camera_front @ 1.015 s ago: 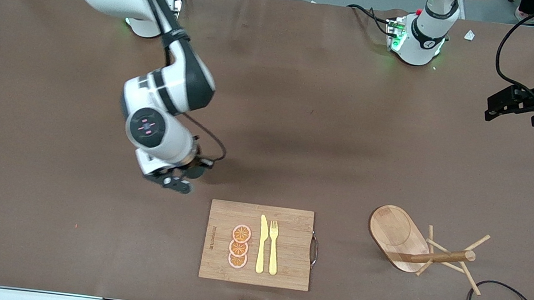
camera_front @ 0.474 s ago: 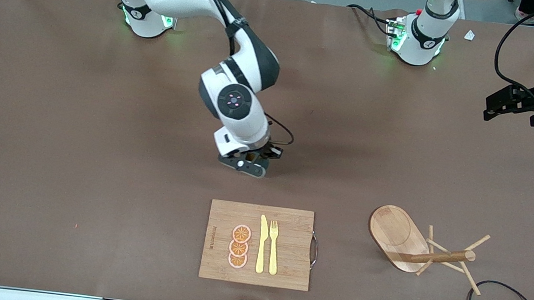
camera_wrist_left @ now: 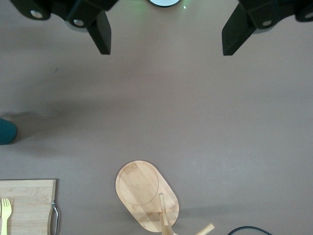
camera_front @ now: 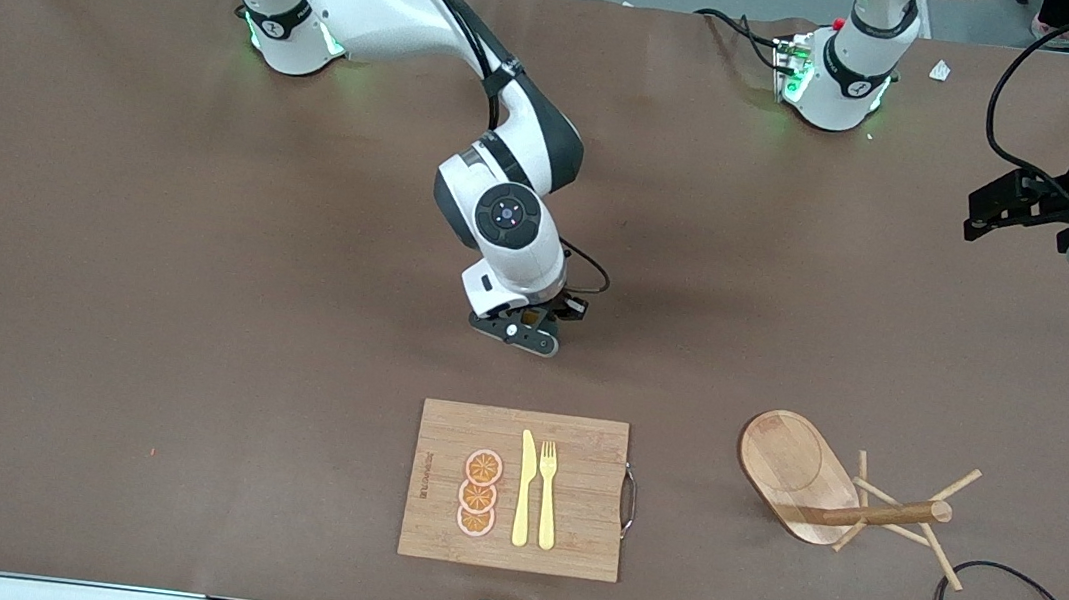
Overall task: Pass cup and hang on rack
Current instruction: 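Carry the teal mug with the right gripper toward the table middle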
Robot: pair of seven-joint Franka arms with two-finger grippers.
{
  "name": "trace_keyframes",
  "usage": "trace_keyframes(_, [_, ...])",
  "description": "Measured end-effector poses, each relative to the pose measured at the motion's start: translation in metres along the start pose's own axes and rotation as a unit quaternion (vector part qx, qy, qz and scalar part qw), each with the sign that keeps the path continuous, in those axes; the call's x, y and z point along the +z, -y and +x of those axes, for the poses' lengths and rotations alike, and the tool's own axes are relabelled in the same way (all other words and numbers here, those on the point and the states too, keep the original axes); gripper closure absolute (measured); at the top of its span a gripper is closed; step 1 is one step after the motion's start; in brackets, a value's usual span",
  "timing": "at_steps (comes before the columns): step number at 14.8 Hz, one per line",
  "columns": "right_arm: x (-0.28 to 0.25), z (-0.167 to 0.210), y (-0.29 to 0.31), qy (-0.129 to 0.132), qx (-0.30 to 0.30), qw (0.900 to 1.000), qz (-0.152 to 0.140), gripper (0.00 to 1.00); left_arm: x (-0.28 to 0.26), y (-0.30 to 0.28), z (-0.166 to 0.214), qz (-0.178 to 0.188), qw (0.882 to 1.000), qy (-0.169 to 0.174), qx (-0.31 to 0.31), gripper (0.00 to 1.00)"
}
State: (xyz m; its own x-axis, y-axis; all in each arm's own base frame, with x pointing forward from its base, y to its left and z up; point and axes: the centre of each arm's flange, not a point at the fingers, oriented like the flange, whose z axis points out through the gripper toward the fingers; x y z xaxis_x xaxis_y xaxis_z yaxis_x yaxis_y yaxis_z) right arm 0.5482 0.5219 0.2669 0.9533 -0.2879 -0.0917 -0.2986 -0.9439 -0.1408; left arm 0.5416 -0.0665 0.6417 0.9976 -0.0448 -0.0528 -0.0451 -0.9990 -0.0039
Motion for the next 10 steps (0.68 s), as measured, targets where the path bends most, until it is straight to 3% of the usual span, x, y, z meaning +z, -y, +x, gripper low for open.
trace_keyframes(2, [0.000, 0.000, 0.000, 0.001, -0.001, 1.000, -0.001, 0.94, 0.000, 0.000, 0.000, 0.000, 1.000, 0.000, 0.000, 0.00])
trace_keyframes(7, [0.001, 0.000, 0.001, 0.000, 0.001, 1.000, -0.001, 0.46, 0.002, 0.001, -0.002, 0.001, 1.000, 0.013, -0.001, 0.00])
trace_keyframes(8, [-0.001, 0.001, 0.002, -0.002, 0.002, 1.000, 0.002, 0.39, 0.003, 0.001, -0.003, 0.001, 1.000, 0.014, -0.001, 0.00])
trace_keyframes(10, [-0.013, 0.005, 0.007, -0.010, 0.008, 1.000, 0.012, 0.35, 0.003, 0.000, -0.003, 0.001, 1.000, 0.015, 0.000, 0.00])
